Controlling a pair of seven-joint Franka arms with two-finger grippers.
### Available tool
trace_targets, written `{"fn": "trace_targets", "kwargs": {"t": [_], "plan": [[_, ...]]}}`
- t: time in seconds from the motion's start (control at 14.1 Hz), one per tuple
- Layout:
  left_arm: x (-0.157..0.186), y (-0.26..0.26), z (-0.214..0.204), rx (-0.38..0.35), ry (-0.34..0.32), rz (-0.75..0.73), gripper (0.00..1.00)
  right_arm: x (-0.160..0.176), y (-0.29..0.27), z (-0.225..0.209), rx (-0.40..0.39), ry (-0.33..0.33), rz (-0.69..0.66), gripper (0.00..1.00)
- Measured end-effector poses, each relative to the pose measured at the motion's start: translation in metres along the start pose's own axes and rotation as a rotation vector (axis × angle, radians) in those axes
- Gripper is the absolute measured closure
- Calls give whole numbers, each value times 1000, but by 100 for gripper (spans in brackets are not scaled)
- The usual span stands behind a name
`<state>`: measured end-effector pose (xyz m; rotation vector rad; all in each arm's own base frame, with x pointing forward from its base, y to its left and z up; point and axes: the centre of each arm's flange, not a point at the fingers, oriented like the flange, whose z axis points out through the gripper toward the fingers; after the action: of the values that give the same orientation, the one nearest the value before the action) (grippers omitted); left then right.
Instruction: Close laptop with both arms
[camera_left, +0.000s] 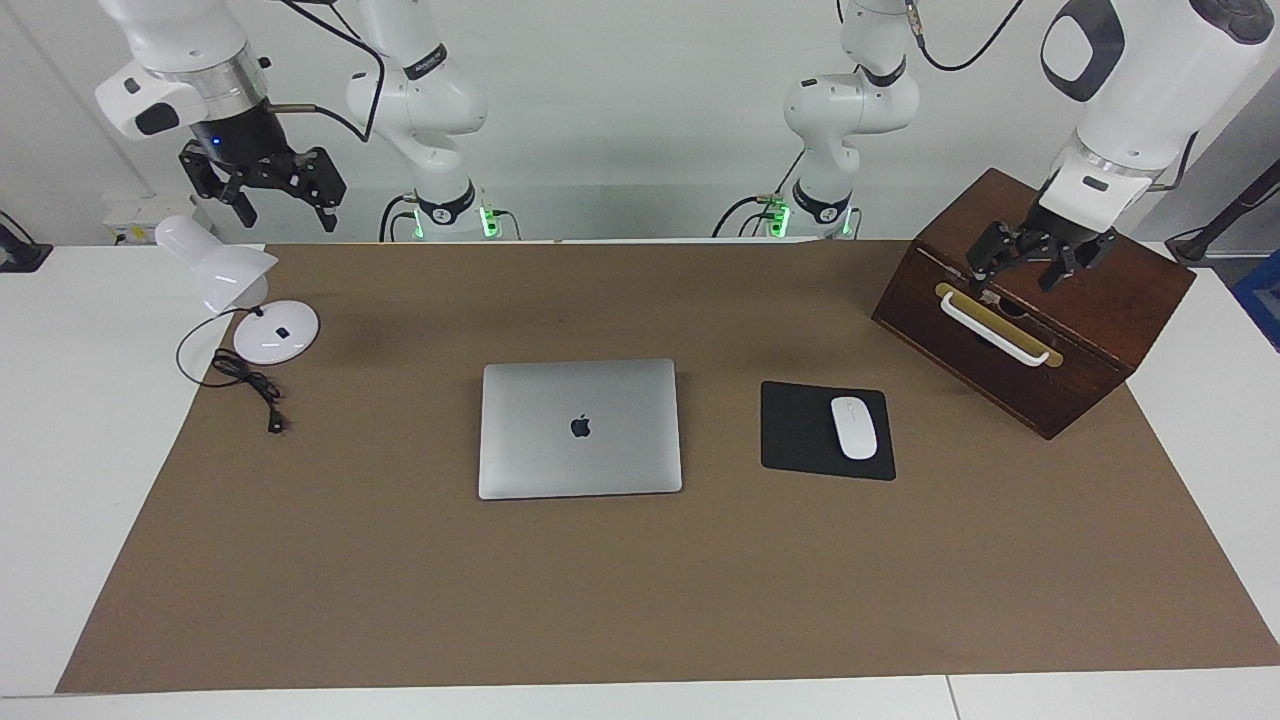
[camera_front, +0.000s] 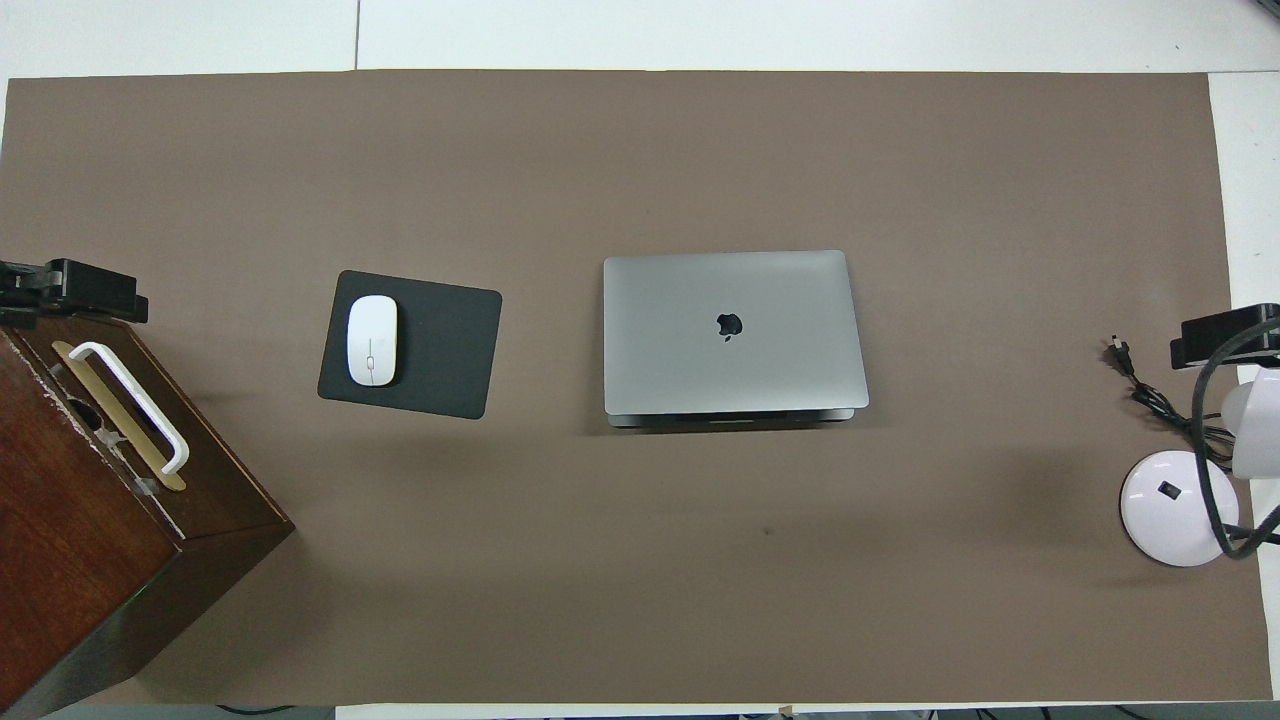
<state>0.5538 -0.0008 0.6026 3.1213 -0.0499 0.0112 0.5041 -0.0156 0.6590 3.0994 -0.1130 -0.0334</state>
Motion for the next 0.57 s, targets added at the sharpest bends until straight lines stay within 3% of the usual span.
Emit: {"fn": "trace_targets", "kwargs": {"t": [0.57], "plan": [[0, 0, -2, 0, 4, 0, 0, 4, 0, -1, 1, 23, -3, 0]]}}
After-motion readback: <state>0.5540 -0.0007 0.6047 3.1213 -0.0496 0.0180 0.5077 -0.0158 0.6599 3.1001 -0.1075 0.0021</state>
